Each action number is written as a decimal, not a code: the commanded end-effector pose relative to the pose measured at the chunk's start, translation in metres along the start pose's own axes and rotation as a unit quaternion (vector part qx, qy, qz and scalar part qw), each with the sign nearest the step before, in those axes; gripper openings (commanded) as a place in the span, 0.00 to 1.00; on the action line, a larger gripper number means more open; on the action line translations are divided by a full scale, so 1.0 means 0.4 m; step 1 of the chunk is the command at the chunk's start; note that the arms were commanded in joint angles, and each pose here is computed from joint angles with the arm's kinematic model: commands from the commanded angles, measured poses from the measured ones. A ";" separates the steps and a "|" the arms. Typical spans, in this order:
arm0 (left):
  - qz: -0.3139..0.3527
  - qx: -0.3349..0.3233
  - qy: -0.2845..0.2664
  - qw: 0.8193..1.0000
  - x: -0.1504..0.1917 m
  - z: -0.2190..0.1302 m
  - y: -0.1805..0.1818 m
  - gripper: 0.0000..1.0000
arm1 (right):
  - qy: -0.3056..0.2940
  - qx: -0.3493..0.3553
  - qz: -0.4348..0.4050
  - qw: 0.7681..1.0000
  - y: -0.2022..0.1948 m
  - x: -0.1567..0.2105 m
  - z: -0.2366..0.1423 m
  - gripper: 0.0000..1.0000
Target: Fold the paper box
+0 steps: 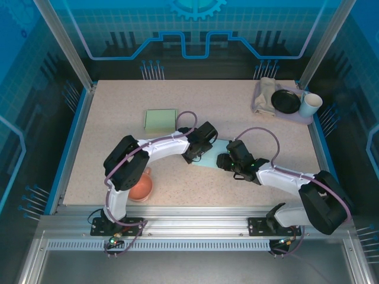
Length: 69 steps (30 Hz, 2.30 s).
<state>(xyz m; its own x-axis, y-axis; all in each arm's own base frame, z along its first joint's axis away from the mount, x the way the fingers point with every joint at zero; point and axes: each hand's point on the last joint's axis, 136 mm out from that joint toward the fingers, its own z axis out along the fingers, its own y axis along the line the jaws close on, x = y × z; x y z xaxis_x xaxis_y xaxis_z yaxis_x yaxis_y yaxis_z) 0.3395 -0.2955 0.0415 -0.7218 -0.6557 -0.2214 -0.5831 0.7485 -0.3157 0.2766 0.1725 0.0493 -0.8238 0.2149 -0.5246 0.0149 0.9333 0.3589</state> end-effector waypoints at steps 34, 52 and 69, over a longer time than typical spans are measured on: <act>-0.030 -0.060 0.023 0.998 0.027 0.087 0.108 0.76 | 0.006 -0.017 0.017 1.000 -0.051 -0.025 -0.049 0.51; -0.033 -0.064 0.026 0.997 0.033 0.103 0.112 0.74 | 0.022 -0.033 0.021 0.999 -0.039 -0.004 -0.019 0.42; -0.030 -0.068 0.027 0.997 0.036 0.114 0.120 0.74 | -0.004 -0.012 0.020 1.000 -0.057 -0.012 0.002 0.40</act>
<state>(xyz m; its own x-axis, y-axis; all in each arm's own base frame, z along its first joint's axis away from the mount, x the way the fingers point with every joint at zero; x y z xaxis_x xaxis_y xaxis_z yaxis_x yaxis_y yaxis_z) 0.3522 -0.3075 0.0381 -0.6819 -0.7087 -0.1810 -0.6001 0.6835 -0.4155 0.2776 0.1482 0.0440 -0.8297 0.2467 -0.5007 0.0374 0.9196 0.3911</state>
